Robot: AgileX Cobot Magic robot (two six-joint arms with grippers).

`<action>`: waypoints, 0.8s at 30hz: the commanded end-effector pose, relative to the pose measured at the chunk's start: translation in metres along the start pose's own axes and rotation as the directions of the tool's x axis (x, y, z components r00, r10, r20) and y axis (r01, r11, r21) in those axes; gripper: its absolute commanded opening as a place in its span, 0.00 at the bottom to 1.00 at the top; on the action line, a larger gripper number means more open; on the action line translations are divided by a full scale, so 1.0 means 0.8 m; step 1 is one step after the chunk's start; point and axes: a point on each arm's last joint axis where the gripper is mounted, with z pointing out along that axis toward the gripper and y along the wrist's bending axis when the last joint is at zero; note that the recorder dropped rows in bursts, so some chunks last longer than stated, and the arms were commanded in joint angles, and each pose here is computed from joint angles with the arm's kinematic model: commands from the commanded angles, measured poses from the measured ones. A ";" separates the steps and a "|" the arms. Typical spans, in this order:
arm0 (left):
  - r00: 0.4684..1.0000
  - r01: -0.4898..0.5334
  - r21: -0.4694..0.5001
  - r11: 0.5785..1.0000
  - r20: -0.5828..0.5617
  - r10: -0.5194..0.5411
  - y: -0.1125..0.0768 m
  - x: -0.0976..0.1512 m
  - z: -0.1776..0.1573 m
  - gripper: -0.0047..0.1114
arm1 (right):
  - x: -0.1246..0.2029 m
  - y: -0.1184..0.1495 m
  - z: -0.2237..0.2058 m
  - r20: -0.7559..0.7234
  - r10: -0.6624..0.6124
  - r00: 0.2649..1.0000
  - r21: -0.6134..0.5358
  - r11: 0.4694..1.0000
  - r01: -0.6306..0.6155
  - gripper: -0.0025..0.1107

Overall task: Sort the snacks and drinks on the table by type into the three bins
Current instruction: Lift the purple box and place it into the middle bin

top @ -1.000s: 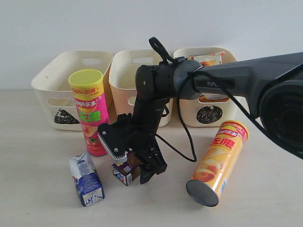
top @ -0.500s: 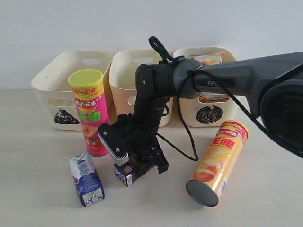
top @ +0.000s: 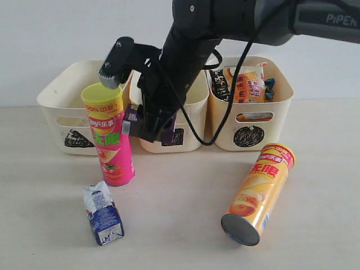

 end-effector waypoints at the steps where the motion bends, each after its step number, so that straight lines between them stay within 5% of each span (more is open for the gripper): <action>1: 1.000 0.019 0.001 1.000 0.013 -0.019 0.000 -0.002 -0.001 0.08 | -0.007 -0.031 -0.015 0.162 0.172 0.972 0.158 0.967 -0.198 0.02; 7: 1.000 0.019 0.001 1.000 0.013 -0.019 0.000 -0.002 -0.001 0.08 | -0.011 -0.069 -0.020 0.381 0.221 0.898 0.287 0.895 -0.342 0.02; 24: 1.000 0.017 0.001 1.000 0.013 -0.017 0.000 -0.002 -0.001 0.08 | 0.030 -0.130 0.026 0.555 0.241 0.796 0.385 0.774 -0.502 0.02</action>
